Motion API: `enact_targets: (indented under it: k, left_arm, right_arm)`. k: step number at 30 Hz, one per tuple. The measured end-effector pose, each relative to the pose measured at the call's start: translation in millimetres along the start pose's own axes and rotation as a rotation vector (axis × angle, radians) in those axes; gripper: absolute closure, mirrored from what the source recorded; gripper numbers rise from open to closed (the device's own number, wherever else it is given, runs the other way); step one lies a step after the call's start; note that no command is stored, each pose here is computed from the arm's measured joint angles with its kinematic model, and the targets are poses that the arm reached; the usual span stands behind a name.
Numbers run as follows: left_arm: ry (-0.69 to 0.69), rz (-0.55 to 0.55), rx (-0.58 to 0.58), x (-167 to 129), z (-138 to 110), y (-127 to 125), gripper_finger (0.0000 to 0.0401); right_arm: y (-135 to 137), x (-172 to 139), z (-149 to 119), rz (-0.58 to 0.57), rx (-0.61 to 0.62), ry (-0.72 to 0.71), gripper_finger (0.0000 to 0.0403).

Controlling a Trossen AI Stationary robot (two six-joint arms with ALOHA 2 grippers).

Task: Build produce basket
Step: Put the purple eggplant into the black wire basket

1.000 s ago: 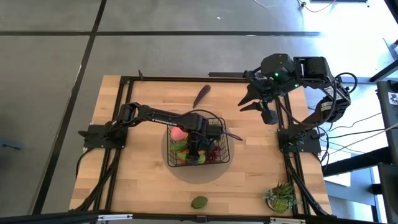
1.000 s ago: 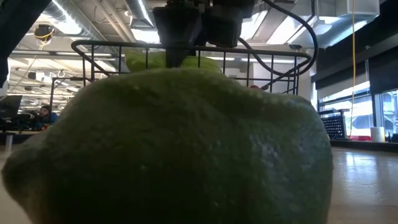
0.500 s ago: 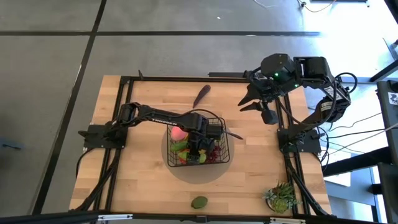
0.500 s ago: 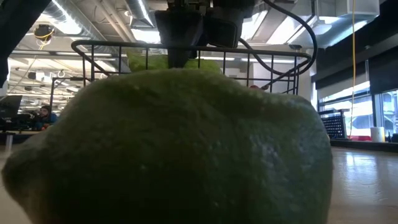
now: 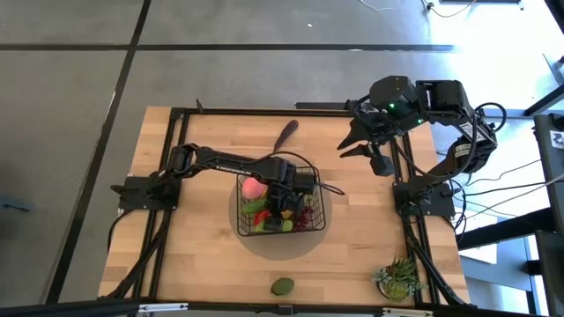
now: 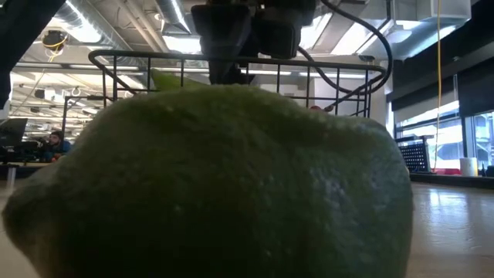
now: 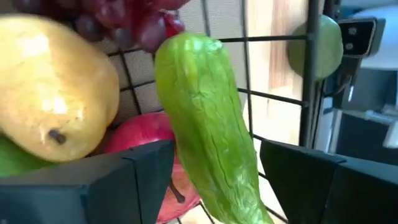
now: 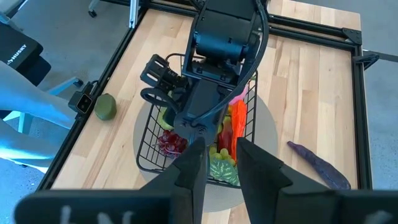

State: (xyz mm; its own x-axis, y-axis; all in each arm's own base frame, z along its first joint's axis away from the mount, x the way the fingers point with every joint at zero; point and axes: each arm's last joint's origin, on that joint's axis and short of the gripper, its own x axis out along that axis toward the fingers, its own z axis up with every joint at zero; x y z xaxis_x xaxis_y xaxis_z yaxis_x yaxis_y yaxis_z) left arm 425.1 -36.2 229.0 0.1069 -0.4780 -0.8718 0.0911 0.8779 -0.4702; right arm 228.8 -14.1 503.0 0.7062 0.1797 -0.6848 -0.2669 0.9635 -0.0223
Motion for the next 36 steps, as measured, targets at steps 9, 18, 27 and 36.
enact_targets:
  k: [9, 18, 27, 36]
  left_arm:
    - [0.023, 0.006, -0.013, -7.0, -4.9, 1.1, 0.0170]
    - [-0.072, 0.160, 0.002, -40.7, -12.8, -14.0, 0.0170]
    - [-0.230, 0.259, -0.241, -80.2, -21.8, -14.9, 0.0170]
    - [-0.407, 0.329, -0.404, -110.8, -25.1, -8.3, 0.0170]
  right_arm:
    - [0.0, 0.0, 0.0, 0.000, 0.000, 0.000, 0.0319]
    - [-0.3, 0.0, 1.0, -0.003, -0.003, -0.010, 0.0319]
    - [-0.5, 0.0, 2.0, -0.006, -0.006, -0.020, 0.0319]
    - [-0.6, -0.2, 2.5, -0.007, -0.007, -0.026, 0.0319]
